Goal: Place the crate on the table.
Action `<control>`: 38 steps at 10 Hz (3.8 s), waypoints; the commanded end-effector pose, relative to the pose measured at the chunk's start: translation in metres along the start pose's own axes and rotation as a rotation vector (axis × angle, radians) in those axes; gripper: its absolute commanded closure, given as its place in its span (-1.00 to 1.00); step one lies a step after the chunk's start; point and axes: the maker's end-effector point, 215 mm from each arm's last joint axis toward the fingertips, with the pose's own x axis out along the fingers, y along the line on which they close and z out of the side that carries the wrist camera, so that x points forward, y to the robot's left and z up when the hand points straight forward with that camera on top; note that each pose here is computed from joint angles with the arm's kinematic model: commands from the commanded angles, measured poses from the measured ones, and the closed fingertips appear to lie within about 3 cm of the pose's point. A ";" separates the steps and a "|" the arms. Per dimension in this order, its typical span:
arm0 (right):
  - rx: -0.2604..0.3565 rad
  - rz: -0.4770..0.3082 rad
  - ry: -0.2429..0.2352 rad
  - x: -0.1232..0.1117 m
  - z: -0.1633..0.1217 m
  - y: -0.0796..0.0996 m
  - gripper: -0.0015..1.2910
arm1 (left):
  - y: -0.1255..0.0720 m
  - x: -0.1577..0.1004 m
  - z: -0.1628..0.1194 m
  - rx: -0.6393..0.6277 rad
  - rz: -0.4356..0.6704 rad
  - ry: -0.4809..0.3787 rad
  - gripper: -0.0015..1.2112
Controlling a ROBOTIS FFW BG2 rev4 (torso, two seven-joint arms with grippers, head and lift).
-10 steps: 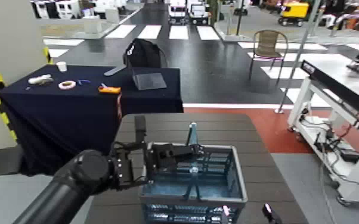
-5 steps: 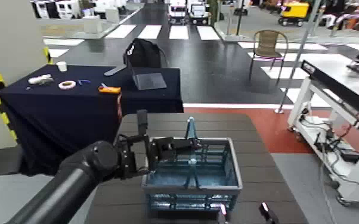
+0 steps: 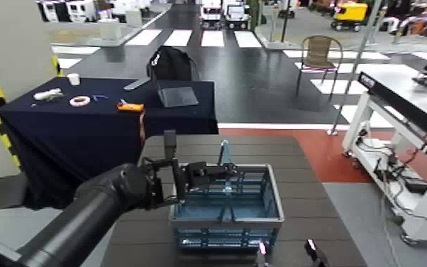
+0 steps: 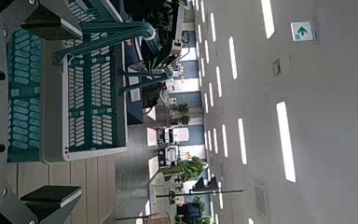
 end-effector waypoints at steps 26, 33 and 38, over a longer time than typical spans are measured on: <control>-0.007 -0.035 0.000 -0.006 0.000 -0.019 -0.80 | 0.044 -0.167 0.042 0.512 0.672 -0.427 -0.86; -0.021 -0.044 -0.004 -0.009 0.001 -0.023 -0.79 | 0.025 -0.254 -0.007 0.761 0.939 -0.612 -0.83; -0.026 -0.043 0.007 -0.010 0.000 -0.023 -0.79 | 0.011 -0.299 -0.057 0.826 1.071 -0.733 -0.82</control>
